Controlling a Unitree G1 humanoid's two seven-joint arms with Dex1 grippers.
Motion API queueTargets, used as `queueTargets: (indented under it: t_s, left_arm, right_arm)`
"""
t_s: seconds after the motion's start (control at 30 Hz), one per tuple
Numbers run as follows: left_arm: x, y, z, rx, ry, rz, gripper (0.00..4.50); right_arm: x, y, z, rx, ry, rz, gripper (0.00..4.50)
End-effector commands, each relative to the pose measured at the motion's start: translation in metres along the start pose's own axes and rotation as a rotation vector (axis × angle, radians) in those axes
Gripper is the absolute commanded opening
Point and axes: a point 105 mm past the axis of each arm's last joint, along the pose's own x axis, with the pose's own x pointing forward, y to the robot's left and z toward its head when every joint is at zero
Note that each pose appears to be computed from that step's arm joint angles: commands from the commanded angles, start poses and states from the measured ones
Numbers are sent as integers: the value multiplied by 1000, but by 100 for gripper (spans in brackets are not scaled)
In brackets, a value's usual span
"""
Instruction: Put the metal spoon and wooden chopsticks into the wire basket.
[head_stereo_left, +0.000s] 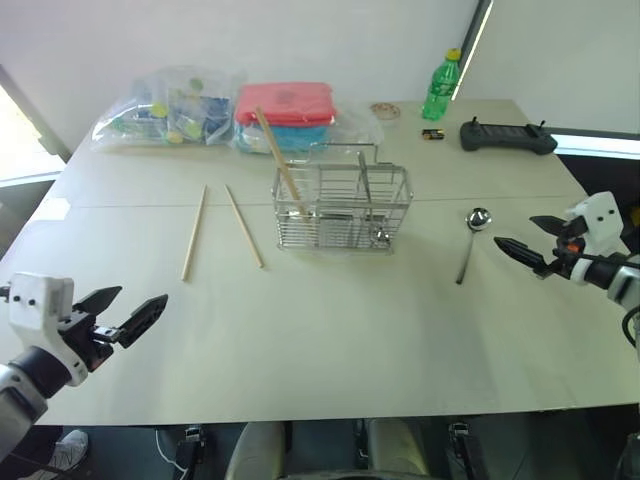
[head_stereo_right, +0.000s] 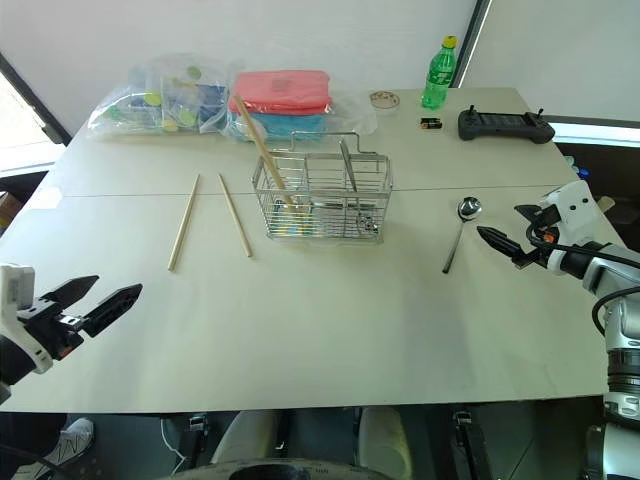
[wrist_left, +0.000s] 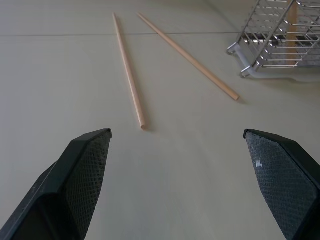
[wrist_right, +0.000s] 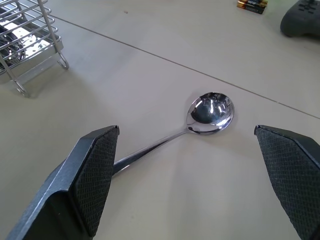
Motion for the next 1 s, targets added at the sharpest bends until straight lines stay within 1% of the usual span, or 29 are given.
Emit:
queueTargets:
  t_s: [0.03,0.23,0.47,0.53,0.63,0.77,0.83,0.9,1.0]
  left_arm:
    - [2,-3,7,14,-21,-15,449]
    - [5,-3,12,17,-33,-23,449]
    - [17,-5,29,24,-57,-77,449]
    - [21,-7,36,32,-69,-102,449]
    - [30,-21,53,61,-84,-198,449]
    - [42,-59,91,147,-125,-437,449]
    - [47,-72,105,181,-142,-520,449]
    - [52,-81,115,184,-160,-583,449]
    - [58,-98,124,201,-170,-667,449]
  right_arm:
    - [-3,-3,20,-46,-44,-7,448]
    - [-2,0,20,-44,-47,-7,448]
    - [-5,11,24,-40,-58,-11,448]
    - [-5,11,27,-29,-68,-35,448]
    - [-2,13,35,-14,-81,-95,448]
    - [4,21,53,-2,-98,-171,448]
    - [7,17,56,106,-103,-271,448]
    - [12,18,52,237,-76,-349,448]
    - [17,30,50,314,-44,-408,448]
